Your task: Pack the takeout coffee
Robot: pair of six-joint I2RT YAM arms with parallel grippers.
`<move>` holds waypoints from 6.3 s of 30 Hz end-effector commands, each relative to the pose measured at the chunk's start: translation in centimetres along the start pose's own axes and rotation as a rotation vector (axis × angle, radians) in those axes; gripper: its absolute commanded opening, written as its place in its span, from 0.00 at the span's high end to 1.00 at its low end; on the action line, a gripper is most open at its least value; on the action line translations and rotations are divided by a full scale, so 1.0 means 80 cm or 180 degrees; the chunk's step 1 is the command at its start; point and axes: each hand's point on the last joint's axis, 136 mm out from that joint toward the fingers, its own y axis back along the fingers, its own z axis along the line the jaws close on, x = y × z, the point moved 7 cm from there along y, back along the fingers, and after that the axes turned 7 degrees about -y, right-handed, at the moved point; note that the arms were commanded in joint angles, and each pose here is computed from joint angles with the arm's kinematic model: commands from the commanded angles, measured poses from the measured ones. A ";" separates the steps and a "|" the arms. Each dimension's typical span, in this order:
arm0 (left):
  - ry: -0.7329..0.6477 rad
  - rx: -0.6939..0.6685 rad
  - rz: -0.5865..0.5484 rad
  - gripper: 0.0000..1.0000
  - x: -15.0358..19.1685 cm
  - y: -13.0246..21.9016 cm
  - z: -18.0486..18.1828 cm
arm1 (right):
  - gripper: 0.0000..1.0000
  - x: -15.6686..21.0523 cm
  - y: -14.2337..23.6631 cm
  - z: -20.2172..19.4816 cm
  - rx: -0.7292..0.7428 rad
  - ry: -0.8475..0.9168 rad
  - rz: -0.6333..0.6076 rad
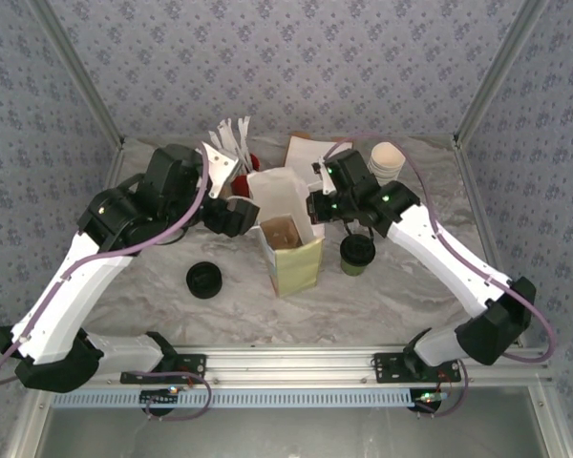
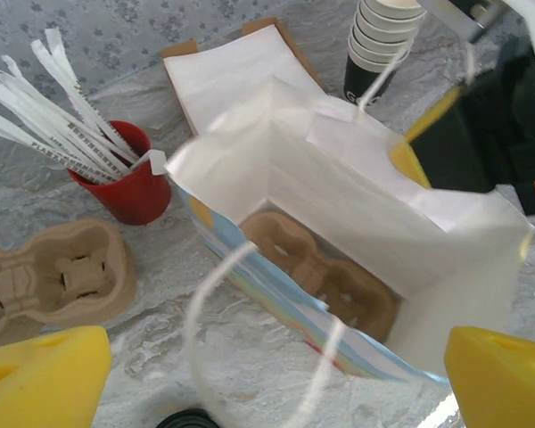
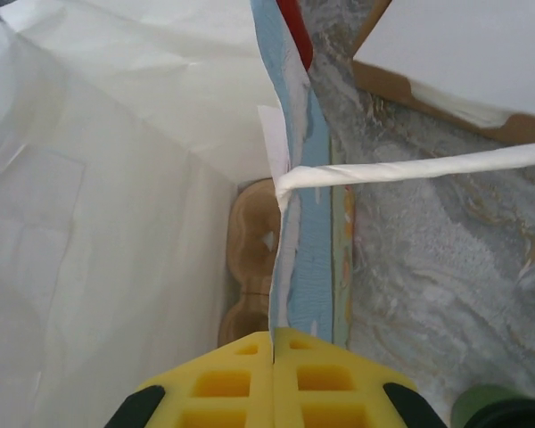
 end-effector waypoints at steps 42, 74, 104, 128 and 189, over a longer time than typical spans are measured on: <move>-0.1270 0.0950 0.0634 0.06 -0.022 -0.204 -0.239 | 0.44 -0.160 0.030 -0.086 -0.0598 -0.0248 -0.0197; -0.1195 0.0879 0.1386 0.05 0.001 -0.336 -0.257 | 0.40 -0.101 0.173 -0.161 -0.0366 -0.0867 -0.0953; -0.1110 0.0897 0.1737 0.05 0.024 -0.370 -0.254 | 0.40 -0.101 0.172 -0.167 -0.0401 -0.0921 -0.0973; -0.1087 0.0967 0.1770 0.18 0.033 -0.388 -0.258 | 0.40 -0.099 0.171 -0.174 -0.0350 -0.0949 -0.0968; -0.0325 -0.0172 0.0372 0.35 -0.091 -0.011 -0.021 | 0.42 -0.074 0.031 -0.025 -0.0409 -0.0639 -0.0301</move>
